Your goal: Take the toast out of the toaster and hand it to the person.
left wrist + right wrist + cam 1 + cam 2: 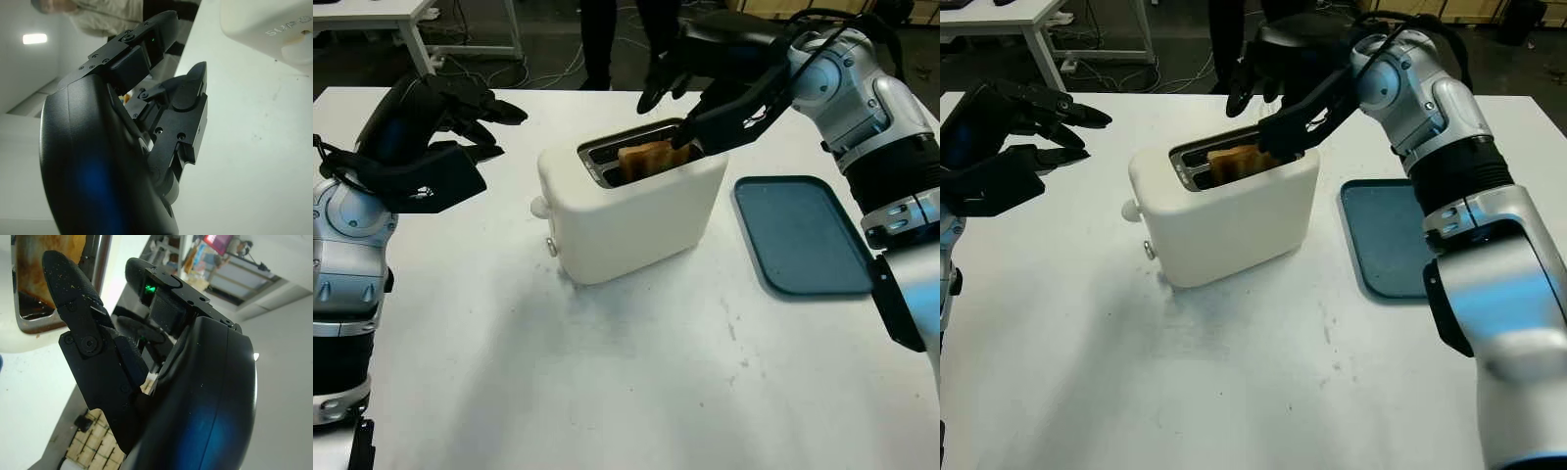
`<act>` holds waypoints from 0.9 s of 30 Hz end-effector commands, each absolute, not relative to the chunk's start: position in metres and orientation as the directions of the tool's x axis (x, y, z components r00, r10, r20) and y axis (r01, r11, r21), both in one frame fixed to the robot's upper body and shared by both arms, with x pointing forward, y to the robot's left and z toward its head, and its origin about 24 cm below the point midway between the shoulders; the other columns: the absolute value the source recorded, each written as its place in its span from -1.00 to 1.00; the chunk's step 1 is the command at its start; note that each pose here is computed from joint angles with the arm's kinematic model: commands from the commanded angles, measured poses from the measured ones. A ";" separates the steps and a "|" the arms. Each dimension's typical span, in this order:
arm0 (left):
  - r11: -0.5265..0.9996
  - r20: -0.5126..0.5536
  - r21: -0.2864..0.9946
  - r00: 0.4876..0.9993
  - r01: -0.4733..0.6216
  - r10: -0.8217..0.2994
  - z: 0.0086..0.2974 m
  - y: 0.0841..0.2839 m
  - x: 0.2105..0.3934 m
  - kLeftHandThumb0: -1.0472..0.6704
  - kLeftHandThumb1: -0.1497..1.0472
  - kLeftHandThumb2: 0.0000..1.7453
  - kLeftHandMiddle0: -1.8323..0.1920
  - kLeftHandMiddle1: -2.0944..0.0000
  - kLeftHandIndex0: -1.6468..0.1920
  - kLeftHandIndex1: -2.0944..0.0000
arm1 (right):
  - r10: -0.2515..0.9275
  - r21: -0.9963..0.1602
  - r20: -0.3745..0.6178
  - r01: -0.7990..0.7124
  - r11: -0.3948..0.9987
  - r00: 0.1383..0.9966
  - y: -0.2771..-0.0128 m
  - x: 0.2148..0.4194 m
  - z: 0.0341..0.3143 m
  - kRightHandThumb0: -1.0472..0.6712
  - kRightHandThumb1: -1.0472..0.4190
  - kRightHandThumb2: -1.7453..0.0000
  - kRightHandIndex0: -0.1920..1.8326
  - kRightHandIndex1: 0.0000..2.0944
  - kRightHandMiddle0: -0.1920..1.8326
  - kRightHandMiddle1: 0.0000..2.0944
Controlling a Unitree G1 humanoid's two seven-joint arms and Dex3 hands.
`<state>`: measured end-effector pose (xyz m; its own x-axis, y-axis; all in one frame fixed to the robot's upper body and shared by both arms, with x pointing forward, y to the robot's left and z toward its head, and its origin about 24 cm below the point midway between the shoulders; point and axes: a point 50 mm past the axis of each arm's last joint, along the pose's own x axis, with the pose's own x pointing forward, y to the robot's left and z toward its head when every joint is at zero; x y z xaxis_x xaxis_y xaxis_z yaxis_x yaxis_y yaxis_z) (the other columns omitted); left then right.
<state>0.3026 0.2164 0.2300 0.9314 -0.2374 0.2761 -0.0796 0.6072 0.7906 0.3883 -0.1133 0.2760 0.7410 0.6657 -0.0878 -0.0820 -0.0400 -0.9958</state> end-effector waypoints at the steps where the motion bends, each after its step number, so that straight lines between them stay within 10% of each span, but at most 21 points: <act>1: 0.606 0.284 0.791 0.929 -0.086 -0.239 0.230 0.216 0.303 0.20 0.65 -1.00 -0.08 0.38 -0.36 0.99 | 0.689 -0.996 -0.079 -0.082 -0.029 0.720 -0.113 0.385 0.276 -0.86 -0.64 1.00 -0.08 -0.36 0.13 -0.99; 27: 0.609 0.279 0.789 0.932 -0.084 -0.233 0.228 0.216 0.303 0.20 0.66 -1.00 -0.08 0.38 -0.37 0.99 | 0.676 -0.972 -0.234 -0.145 -0.188 0.698 -0.101 0.390 0.228 -0.43 -0.73 0.98 -0.14 -0.40 0.13 -0.99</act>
<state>0.3027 0.2161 0.2297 0.9304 -0.2362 0.2803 -0.0836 0.6079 0.7896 0.3904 -0.0998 0.2434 0.7084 0.6801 -0.1887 -0.1144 -0.1532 -0.9816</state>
